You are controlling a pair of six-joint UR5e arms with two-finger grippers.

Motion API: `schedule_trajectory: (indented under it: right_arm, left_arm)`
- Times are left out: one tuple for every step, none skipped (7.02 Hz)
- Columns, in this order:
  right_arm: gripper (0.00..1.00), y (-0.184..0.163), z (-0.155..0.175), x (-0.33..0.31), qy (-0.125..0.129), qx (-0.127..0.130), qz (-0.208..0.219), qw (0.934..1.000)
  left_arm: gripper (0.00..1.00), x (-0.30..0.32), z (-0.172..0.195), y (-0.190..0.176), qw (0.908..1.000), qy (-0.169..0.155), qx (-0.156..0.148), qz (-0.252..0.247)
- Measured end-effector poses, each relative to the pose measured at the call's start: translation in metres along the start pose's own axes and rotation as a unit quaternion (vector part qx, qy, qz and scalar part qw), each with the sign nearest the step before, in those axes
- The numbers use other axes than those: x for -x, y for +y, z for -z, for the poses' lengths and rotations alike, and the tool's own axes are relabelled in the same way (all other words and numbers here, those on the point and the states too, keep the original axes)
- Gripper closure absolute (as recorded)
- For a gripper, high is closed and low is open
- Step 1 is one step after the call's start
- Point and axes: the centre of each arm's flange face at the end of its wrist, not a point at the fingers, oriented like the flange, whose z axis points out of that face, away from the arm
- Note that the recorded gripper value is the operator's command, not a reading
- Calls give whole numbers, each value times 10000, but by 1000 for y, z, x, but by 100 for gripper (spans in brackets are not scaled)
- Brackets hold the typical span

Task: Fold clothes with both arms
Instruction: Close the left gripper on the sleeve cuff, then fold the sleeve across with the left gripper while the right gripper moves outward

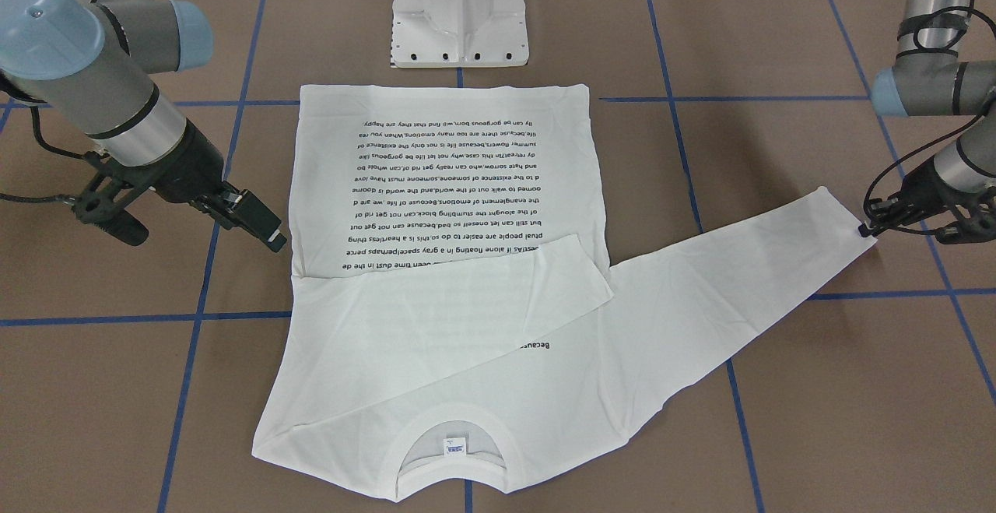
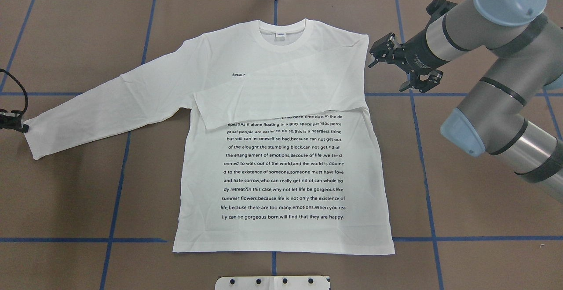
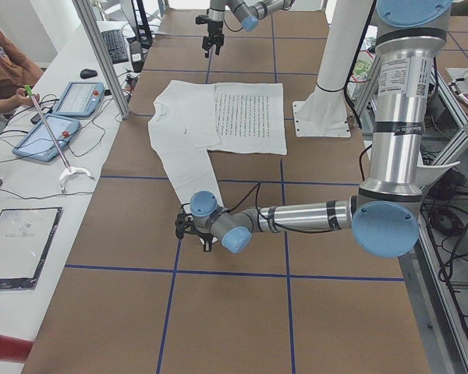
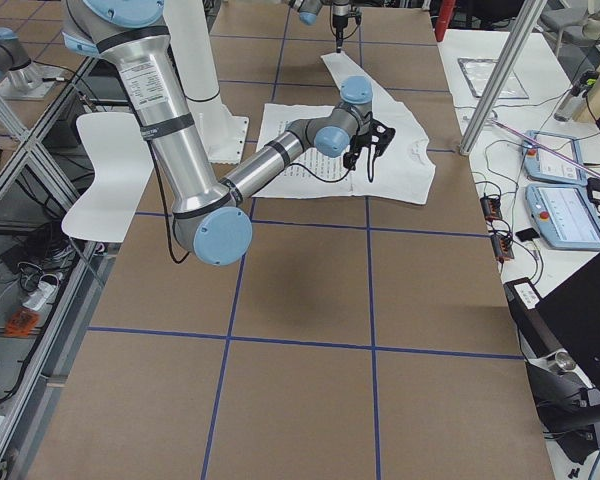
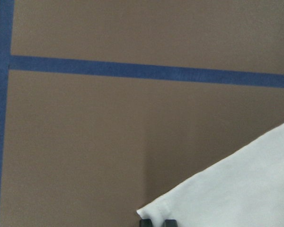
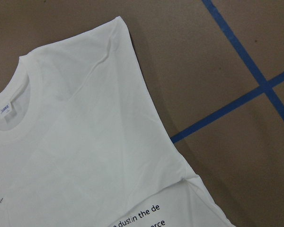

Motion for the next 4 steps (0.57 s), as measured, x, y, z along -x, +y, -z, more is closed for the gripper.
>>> schedule_trajectory:
  right_arm:
    - [2,0,0,-2,6,0,-1,10000]
    - [2,0,2,-4,-1,-3,1,10000]
    - [1,1,6,-6,-18,-8,9,10000]
    - [1,0,11,-16,-17,-28,60,10000]
  left_arm:
    - [100,-6,3,-2,10000,51,-17,8]
    - [100,-23,13,-4,9998,204,-27,53]
    - [100,-52,31,-5,9986,512,29,114]
    - [100,-99,58,-10,9953,924,106,267]
